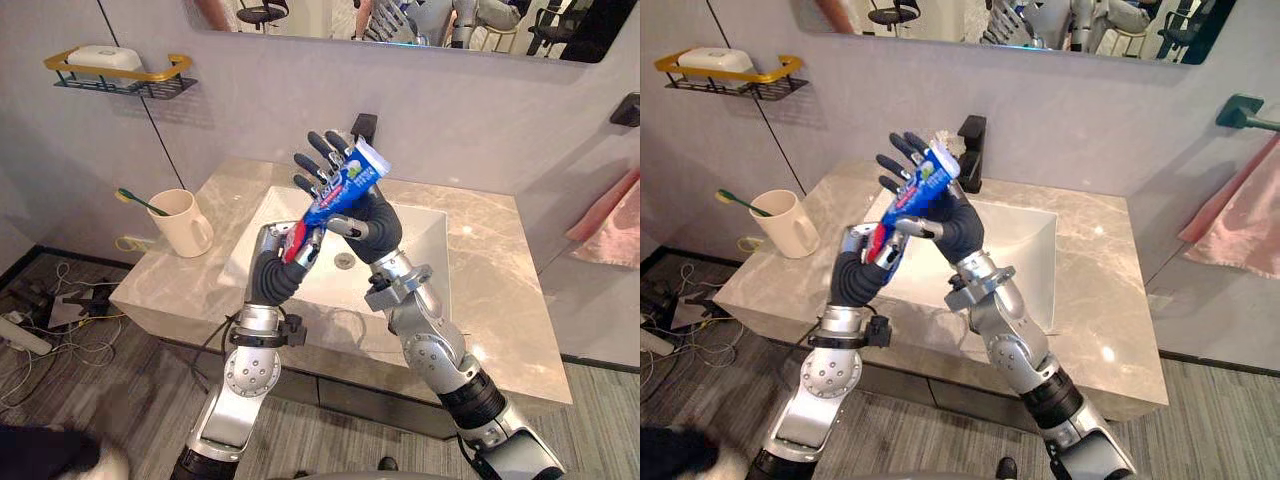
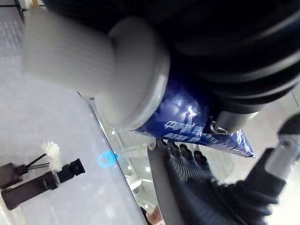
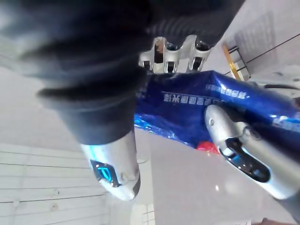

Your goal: Organize washtable

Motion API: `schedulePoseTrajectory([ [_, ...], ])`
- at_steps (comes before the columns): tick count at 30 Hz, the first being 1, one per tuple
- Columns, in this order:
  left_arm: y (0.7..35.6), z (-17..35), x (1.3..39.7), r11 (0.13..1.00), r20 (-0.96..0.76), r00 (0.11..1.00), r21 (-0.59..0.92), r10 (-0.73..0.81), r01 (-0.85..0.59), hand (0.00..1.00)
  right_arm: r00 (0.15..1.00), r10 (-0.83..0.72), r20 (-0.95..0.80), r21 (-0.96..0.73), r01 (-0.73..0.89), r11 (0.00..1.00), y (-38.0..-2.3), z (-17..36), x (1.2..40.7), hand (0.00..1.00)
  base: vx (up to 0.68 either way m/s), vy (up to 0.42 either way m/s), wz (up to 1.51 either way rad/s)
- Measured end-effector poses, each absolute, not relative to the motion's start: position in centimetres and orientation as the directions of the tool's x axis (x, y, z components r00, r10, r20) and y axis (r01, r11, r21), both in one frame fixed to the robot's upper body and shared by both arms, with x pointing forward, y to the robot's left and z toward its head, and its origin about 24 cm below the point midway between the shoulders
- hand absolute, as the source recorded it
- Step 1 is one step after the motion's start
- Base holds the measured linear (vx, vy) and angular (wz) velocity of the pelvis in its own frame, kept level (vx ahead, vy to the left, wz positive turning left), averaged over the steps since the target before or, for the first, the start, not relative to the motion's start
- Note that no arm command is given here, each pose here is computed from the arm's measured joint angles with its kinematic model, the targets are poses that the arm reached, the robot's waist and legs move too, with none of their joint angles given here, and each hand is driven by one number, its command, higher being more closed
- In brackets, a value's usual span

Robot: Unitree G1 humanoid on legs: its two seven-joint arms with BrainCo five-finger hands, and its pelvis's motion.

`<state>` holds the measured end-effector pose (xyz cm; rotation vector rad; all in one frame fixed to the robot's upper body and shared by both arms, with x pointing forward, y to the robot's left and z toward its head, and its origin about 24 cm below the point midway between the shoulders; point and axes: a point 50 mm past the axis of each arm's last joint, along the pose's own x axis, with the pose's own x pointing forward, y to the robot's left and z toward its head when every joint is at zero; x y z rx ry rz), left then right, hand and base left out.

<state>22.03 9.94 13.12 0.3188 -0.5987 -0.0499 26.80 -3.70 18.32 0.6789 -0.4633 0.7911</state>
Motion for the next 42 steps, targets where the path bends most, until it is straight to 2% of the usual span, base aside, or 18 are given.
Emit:
schedulePoseTrajectory([
  [16, 9.5, 11.8, 22.1, 0.954, 0.494, 0.857, 0.298, -0.147, -0.008, 1.00, 0.640, 0.500, 0.583, 0.397, -0.762, 0.512, -3.2, 17.7, 27.2, 1.00, -0.01, -0.005, 0.03],
  [17, 9.5, 11.8, 22.1, 0.954, 0.494, 0.857, 0.300, -0.147, -0.009, 0.00, 0.640, 0.500, 0.583, 0.397, -0.762, 0.512, -3.2, 17.7, 27.2, 1.00, 0.00, 0.000, 0.00],
  [23, 10.1, 11.6, 21.9, 0.954, 0.486, 0.865, 0.298, -0.121, -0.034, 0.00, 0.639, 0.504, 0.581, 0.390, -0.762, 0.517, -3.2, 17.7, 27.2, 1.00, 0.00, 0.000, 0.00],
  [30, 11.7, 12.9, 21.7, 0.944, 0.546, 0.834, 0.311, -0.084, -0.108, 0.00, 0.640, 0.480, 0.600, 0.391, -0.758, 0.522, -3.6, 18.0, 27.4, 1.00, 0.00, 0.000, 0.01],
  [33, 13.1, 13.8, 21.4, 0.931, 0.587, 0.809, 0.316, -0.038, -0.185, 0.00, 0.661, 0.452, 0.600, 0.403, -0.737, 0.542, -4.4, 17.8, 27.7, 1.00, -0.02, -0.002, 0.03],
  [37, 16.2, 15.2, 20.7, 0.893, 0.646, 0.757, 0.280, 0.096, -0.353, 0.00, 0.695, 0.398, 0.599, 0.409, -0.693, 0.594, -6.0, 17.6, 28.1, 1.00, 0.00, 0.000, 0.00],
  [42, 18.0, 15.8, 19.7, 0.857, 0.671, 0.726, 0.276, 0.152, -0.435, 0.00, 0.707, 0.375, 0.599, 0.408, -0.673, 0.616, -6.7, 17.5, 28.2, 1.00, 0.00, 0.000, 0.00],
])
